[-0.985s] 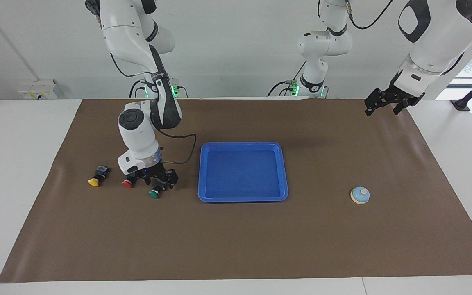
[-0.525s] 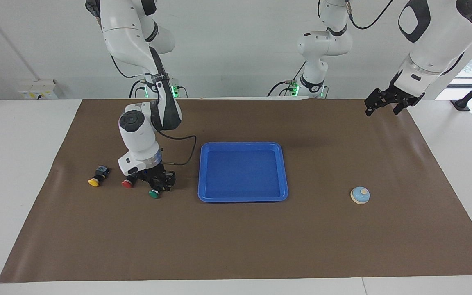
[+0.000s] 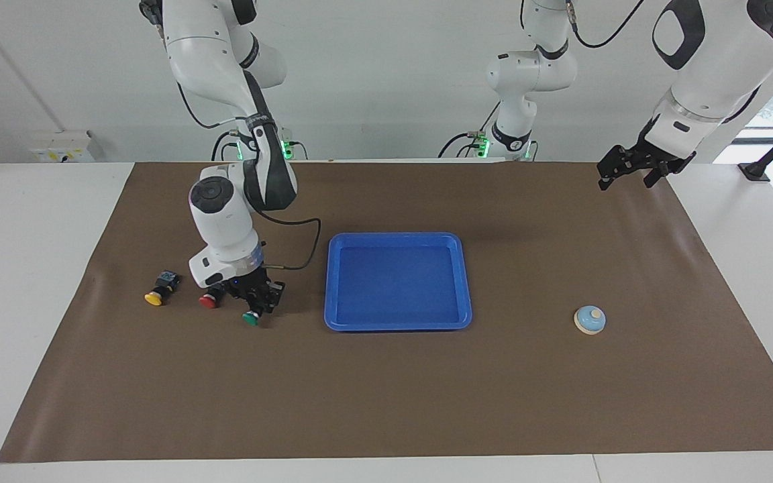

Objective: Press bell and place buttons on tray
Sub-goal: 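Carry the green button into the blue tray with the right gripper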

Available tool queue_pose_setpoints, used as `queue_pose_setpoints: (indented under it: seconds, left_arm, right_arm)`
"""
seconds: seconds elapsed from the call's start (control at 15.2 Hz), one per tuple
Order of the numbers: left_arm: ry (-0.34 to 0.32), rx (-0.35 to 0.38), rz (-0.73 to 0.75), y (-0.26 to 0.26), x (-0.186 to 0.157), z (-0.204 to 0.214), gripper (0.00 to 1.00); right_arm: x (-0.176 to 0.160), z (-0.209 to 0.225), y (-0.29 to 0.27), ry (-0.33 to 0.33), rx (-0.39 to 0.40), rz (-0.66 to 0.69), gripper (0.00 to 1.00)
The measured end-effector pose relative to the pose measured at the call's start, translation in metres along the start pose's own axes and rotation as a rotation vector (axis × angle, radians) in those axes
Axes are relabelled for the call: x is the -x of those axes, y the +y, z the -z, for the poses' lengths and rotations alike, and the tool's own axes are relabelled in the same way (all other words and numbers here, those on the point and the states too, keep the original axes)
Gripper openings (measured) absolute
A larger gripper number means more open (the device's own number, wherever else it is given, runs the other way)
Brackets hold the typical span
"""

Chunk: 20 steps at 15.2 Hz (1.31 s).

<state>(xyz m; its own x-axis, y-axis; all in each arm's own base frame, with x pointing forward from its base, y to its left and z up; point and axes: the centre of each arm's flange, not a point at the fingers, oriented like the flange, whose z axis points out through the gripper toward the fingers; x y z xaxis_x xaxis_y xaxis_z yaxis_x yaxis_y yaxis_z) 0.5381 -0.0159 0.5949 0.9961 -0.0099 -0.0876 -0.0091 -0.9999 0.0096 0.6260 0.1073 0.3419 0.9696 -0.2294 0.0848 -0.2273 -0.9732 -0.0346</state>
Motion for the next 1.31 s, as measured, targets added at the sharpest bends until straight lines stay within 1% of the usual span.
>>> queue_pose_setpoints:
  seconds: [0.07,0.2,0.33,0.46,0.66,0.79,1.12,1.31]
  left_arm:
    - [0.0,0.0,0.0,0.0,0.0,0.0,1.0]
    - [0.0,0.0,0.0,0.0,0.0,0.0,1.0]
    - [0.0,0.0,0.0,0.0,0.0,0.0,1.0]
    - [0.0,0.0,0.0,0.0,0.0,0.0,1.0]
    - [0.0,0.0,0.0,0.0,0.0,0.0,1.0]
    - [0.0,0.0,0.0,0.0,0.0,0.0,1.0]
    - [0.0,0.0,0.0,0.0,0.0,0.0,1.0]
    - [0.0,0.0,0.0,0.0,0.0,0.0,1.0]
  right_arm:
    - [-0.004,0.02,-0.014,-0.005,0.0,0.018,0.4]
    - [0.002,0.055,-0.055,-0.018,-0.002,0.072,0.4]
    - [0.02,0.077,-0.1,-0.027,-0.004,0.12,0.4]
    - [0.044,0.083,-0.138,-0.029,-0.01,0.165,0.4]
    - [0.07,0.072,-0.171,-0.046,-0.005,0.216,0.4]
    - [0.081,0.054,-0.182,-0.053,-0.005,0.239,0.4]
    - [0.098,-0.012,-0.18,-0.048,-0.014,0.25,0.4]
    - [0.108,-0.034,-0.179,-0.05,-0.016,0.259,0.4]
